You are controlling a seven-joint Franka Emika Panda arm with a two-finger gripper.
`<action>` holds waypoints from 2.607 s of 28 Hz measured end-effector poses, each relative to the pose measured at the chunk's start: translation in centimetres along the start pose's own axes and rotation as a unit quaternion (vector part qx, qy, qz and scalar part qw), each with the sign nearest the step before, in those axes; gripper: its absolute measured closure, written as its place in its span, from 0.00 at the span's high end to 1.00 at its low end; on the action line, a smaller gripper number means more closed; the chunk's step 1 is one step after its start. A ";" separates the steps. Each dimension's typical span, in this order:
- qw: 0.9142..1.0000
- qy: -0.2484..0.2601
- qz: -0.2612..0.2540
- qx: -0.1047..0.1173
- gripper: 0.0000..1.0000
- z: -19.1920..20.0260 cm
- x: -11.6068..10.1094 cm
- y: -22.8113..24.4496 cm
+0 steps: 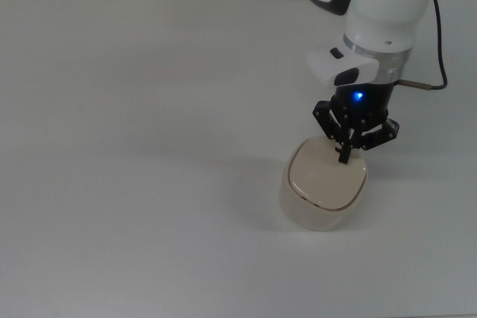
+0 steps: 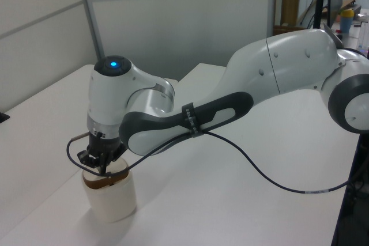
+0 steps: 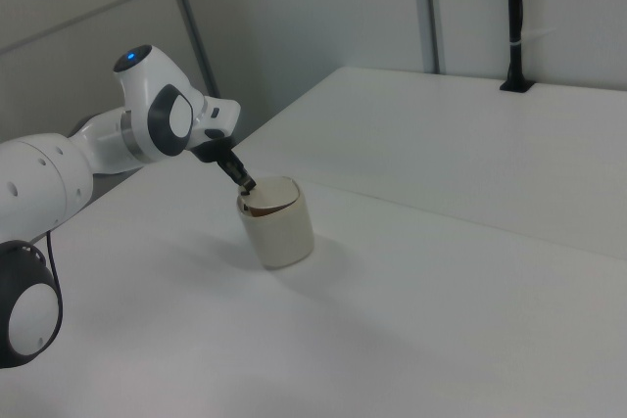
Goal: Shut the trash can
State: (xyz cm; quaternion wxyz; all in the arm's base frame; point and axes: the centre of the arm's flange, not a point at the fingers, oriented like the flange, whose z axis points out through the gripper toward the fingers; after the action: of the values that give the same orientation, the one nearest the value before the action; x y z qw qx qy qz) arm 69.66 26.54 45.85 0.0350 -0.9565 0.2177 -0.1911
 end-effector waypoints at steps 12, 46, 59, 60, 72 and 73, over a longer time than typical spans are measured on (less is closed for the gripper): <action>1.000 -0.013 -0.017 -0.012 0.01 1.7 -0.9 0.4; 0.986 -0.106 -0.123 -0.019 0.06 -10.8 3.2 7.8; 0.939 -0.224 -0.257 -0.041 0.34 -15.7 5.2 17.7; 0.939 -0.225 -0.257 -0.042 0.37 -16.0 5.5 18.3; 0.942 -0.225 -0.244 -0.054 0.81 -18.5 6.8 22.0; 0.942 -0.225 -0.244 -0.054 0.84 -18.7 6.8 22.2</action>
State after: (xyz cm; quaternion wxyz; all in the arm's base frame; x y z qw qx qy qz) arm 59.30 3.92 62.16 -0.0167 -0.9988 -0.0259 0.0386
